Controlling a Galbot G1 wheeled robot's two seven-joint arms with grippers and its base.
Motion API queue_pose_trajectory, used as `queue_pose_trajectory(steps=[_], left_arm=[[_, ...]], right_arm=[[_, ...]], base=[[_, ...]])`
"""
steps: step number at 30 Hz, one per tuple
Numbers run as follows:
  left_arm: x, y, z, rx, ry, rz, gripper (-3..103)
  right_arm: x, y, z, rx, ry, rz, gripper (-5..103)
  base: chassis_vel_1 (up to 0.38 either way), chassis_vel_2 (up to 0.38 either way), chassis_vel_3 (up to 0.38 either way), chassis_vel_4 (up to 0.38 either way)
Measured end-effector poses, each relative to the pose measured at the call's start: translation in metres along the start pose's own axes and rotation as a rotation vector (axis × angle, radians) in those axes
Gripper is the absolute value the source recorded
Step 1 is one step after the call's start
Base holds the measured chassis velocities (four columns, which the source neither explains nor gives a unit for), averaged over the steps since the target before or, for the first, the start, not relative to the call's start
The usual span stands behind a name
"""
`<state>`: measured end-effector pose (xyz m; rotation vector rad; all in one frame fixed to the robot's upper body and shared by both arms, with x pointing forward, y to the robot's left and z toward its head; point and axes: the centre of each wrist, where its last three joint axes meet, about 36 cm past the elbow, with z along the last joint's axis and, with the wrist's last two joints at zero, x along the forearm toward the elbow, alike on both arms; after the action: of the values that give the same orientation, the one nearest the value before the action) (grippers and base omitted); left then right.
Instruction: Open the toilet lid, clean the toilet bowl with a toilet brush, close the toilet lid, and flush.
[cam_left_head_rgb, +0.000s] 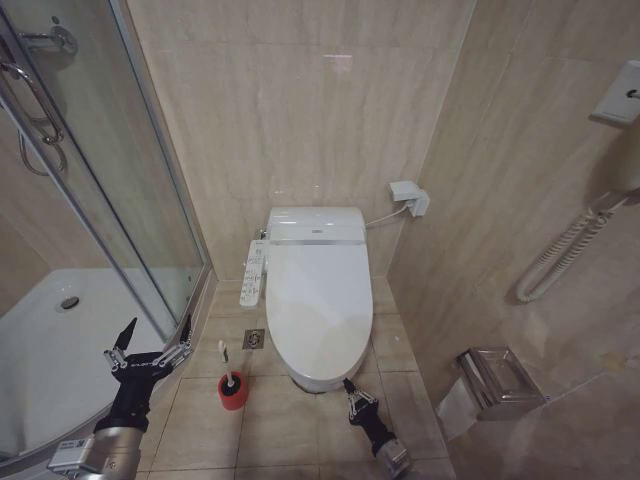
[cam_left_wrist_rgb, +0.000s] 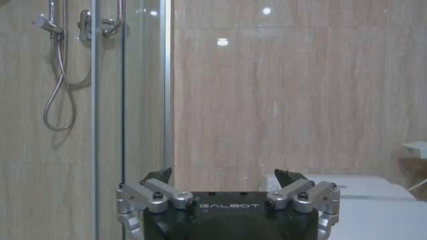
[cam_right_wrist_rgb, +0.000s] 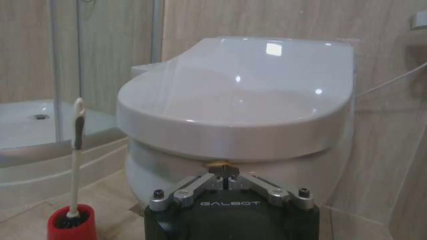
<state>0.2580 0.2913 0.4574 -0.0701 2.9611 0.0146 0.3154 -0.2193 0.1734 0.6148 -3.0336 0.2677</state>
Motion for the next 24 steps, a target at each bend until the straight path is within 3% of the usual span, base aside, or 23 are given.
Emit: queue_pose_trajectory(steps=[24], left_arm=[[0.0, 0.0, 0.0, 0.0, 0.0, 0.0, 100]], right_arm=[[-0.007, -0.018, -0.048, -0.07, -0.104, 0.099, 0]], base=[[0.0, 0.0, 0.0, 0.0]])
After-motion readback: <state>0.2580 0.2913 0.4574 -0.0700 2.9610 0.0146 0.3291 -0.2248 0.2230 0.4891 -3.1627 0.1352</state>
